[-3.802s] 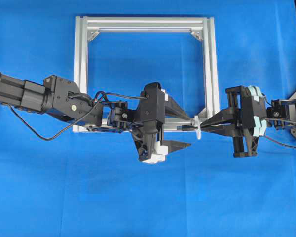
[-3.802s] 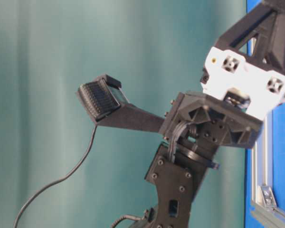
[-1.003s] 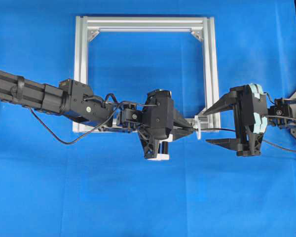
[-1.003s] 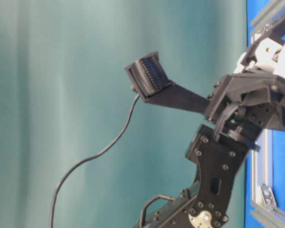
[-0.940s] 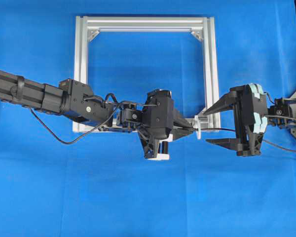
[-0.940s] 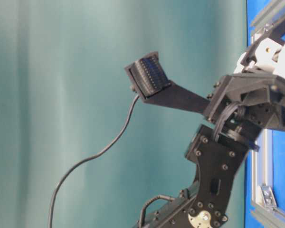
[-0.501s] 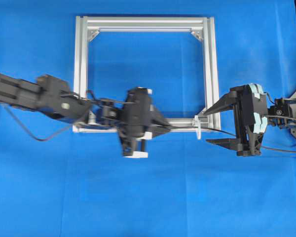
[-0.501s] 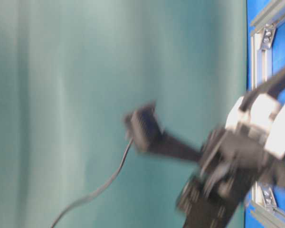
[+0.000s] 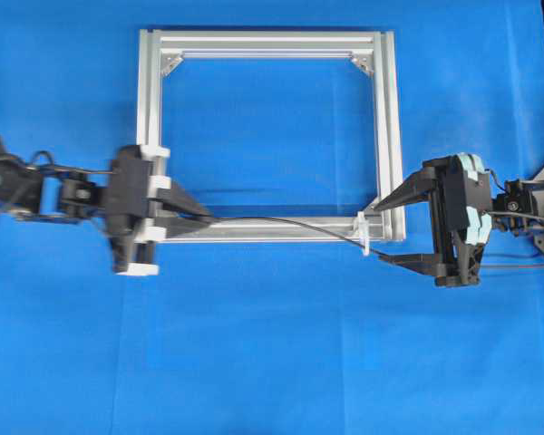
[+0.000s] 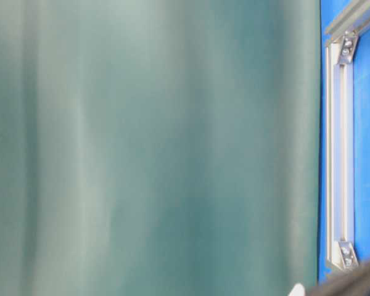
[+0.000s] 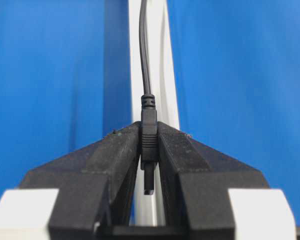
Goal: Insert the wire through the string loop located on the right side.
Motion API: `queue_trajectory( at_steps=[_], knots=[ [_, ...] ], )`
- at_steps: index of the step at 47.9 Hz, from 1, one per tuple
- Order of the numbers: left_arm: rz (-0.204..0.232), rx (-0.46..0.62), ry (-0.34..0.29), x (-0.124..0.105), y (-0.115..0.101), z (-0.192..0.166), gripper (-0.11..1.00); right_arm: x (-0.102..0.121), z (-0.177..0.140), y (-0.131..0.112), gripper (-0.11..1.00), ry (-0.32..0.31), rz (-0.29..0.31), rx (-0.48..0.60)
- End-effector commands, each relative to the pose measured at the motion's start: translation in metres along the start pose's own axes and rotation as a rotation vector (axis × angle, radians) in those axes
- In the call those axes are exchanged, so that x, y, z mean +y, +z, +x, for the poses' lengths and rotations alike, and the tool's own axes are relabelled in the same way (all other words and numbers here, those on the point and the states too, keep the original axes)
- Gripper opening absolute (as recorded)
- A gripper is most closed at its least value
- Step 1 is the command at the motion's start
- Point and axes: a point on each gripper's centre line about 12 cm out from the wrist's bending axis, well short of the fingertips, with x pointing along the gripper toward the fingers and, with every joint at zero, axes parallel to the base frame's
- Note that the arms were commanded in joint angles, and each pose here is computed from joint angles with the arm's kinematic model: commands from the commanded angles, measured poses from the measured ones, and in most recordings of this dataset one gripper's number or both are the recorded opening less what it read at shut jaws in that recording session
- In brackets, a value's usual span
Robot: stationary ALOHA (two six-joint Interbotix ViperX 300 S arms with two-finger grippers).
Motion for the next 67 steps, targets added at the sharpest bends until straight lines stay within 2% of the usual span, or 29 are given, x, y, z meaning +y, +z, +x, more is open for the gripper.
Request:
queue_trajectory(
  at_steps=[1, 18, 29, 44, 47, 56, 58, 60, 67],
  knots=[
    [0.004, -0.026, -0.009, -0.002, -0.001, -0.017, 0.10, 0.002, 0.000, 0.008, 0.94, 0.004, 0.003, -0.029],
    [0.007, 0.066, -0.013, -0.001, -0.035, -0.049, 0.10, 0.002, 0.001, 0.010, 0.94, 0.007, 0.003, -0.036],
    [0.010, 0.092, -0.014, -0.001, -0.044, -0.057, 0.10, 0.002, 0.001, 0.010, 0.94, 0.007, 0.002, -0.034],
    [0.007, 0.099, -0.008, 0.001, -0.044, -0.059, 0.10, 0.001, 0.001, 0.010, 0.94, 0.002, 0.006, -0.034],
    [0.005, 0.101, -0.004, 0.002, -0.044, -0.059, 0.20, 0.001, 0.001, 0.010, 0.94, 0.002, 0.006, -0.034],
    [-0.003, 0.124, 0.003, 0.005, -0.044, -0.058, 0.77, 0.001, 0.001, 0.010, 0.94, 0.002, 0.004, -0.034],
    [-0.005, 0.132, 0.005, 0.005, -0.044, -0.058, 0.85, 0.001, 0.001, 0.010, 0.94, 0.002, 0.004, -0.034],
    [-0.006, 0.140, 0.008, 0.006, -0.045, -0.058, 0.87, 0.001, 0.001, 0.010, 0.94, 0.002, 0.003, -0.034],
    [-0.011, 0.149, 0.011, 0.008, -0.040, -0.059, 0.80, 0.002, 0.000, 0.013, 0.94, 0.005, 0.004, -0.043]
  ],
)
